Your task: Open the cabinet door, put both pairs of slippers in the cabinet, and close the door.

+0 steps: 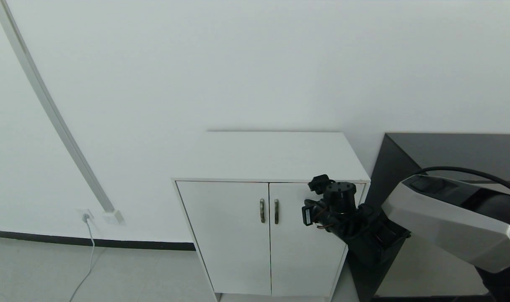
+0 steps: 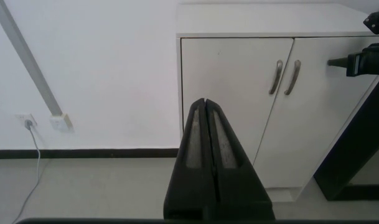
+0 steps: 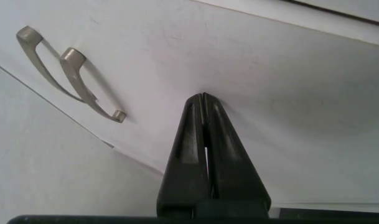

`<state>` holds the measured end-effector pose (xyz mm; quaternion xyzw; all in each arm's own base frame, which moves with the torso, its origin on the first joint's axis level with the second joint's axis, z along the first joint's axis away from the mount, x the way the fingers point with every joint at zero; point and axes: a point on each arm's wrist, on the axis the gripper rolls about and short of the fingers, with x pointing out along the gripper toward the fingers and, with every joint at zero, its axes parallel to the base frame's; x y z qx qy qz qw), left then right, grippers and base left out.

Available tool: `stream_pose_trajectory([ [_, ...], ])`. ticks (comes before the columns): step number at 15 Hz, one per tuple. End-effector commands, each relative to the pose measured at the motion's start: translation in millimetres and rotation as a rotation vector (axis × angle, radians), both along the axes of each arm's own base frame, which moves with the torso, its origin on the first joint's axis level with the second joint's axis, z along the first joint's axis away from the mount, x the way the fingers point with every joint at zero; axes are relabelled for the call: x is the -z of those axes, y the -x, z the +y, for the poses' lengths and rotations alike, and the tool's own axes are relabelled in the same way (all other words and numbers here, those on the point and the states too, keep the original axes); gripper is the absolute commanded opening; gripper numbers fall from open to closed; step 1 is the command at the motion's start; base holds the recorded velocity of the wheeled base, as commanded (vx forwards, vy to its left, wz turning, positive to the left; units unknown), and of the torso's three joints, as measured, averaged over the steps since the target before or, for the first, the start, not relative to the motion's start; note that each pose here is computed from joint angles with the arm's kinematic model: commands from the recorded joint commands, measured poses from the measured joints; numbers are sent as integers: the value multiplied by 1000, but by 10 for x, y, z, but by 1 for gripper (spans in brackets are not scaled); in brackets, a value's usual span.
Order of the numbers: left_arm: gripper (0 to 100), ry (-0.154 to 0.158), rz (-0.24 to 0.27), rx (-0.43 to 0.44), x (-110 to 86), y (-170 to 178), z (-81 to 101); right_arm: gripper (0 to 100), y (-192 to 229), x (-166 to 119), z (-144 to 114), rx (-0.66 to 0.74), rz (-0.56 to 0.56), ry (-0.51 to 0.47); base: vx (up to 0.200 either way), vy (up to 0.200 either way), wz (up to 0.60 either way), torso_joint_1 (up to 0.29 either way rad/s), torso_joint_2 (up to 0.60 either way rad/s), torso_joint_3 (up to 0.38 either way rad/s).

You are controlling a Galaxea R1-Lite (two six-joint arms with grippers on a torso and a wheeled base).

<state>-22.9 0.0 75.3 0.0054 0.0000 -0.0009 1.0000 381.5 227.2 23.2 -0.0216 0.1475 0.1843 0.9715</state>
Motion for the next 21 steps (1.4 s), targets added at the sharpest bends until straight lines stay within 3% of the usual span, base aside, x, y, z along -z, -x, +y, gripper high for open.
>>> stream_pose_trajectory([
  [1, 0, 0, 2, 0, 0, -1, 0, 0, -9, -5, 1, 1, -5, -3, 0, 0, 0, 0, 0, 0],
  [21, 0, 0, 2, -2, 0, -1, 0, 0, -87, -122, -25, 18, -42, -24, 0, 0, 0, 0, 0, 0],
])
